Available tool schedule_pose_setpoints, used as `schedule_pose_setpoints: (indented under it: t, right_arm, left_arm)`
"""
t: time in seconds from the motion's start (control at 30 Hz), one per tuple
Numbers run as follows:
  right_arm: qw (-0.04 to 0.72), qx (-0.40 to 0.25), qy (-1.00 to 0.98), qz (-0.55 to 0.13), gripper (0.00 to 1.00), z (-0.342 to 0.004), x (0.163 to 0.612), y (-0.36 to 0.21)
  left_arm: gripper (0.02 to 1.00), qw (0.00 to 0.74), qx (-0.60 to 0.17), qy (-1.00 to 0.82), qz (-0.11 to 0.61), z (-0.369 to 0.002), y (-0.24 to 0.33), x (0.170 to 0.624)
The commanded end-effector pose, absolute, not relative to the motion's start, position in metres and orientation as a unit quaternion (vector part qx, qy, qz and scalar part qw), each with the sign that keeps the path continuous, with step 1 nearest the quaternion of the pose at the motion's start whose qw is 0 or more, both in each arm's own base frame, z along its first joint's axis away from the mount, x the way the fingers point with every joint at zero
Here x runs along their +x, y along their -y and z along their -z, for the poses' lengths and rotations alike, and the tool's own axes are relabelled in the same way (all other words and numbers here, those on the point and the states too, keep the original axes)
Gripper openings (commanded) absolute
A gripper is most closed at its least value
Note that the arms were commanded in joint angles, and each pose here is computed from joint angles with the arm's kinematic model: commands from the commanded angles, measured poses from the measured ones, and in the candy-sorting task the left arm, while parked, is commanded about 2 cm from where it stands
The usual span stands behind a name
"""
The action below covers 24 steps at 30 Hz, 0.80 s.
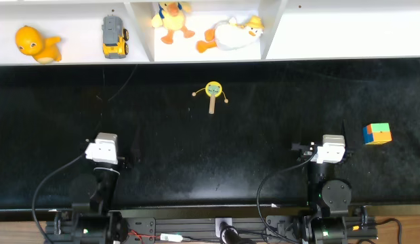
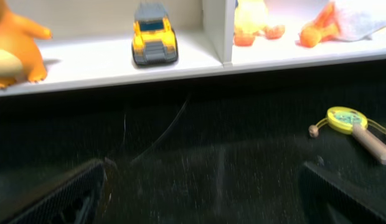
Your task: Store Toys
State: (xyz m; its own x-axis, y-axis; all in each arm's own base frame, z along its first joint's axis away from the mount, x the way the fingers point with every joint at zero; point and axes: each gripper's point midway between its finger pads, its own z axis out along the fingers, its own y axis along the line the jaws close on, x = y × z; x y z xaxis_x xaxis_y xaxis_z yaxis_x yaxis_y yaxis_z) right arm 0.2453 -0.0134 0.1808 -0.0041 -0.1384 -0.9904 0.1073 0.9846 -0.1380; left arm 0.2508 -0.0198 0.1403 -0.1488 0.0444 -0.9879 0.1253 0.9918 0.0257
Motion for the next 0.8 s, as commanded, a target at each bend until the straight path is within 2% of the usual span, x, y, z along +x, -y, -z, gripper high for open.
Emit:
schedule_pose_setpoints:
  t: [0.03,0.37,0.43,0.53,0.8]
  right_arm:
    - [0.705,-0.007,-0.704,0.090,0.996,-0.177,0.246,0.015]
    - [0.705,-0.008,-0.704,0.090,0.996,-0.177,0.246,0.015]
    - [0.705,-0.008,-0.704,0.090,0.996,-0.177,0.246,0.015]
    - [0.705,-0.007,-0.704,0.090,0.996,-0.177,0.246,0.015]
    - [0.705,-0.007,-0.704,0.090,0.993,-0.177,0.246,0.015]
  left_arm:
    - [0.996,0.682,0.071,-0.728,0.000,-0.158,0.017,0.245]
    - [0.998,0.695,0.089,-0.713,0.021,-0.167,0.031,0.244]
    - [0.998,0.684,0.099,-0.722,0.030,-0.160,0.037,0.243]
    - [0.998,0.679,0.080,-0.730,0.007,-0.156,0.028,0.244]
    - [0.998,0.679,0.079,-0.730,0.005,-0.156,0.027,0.244]
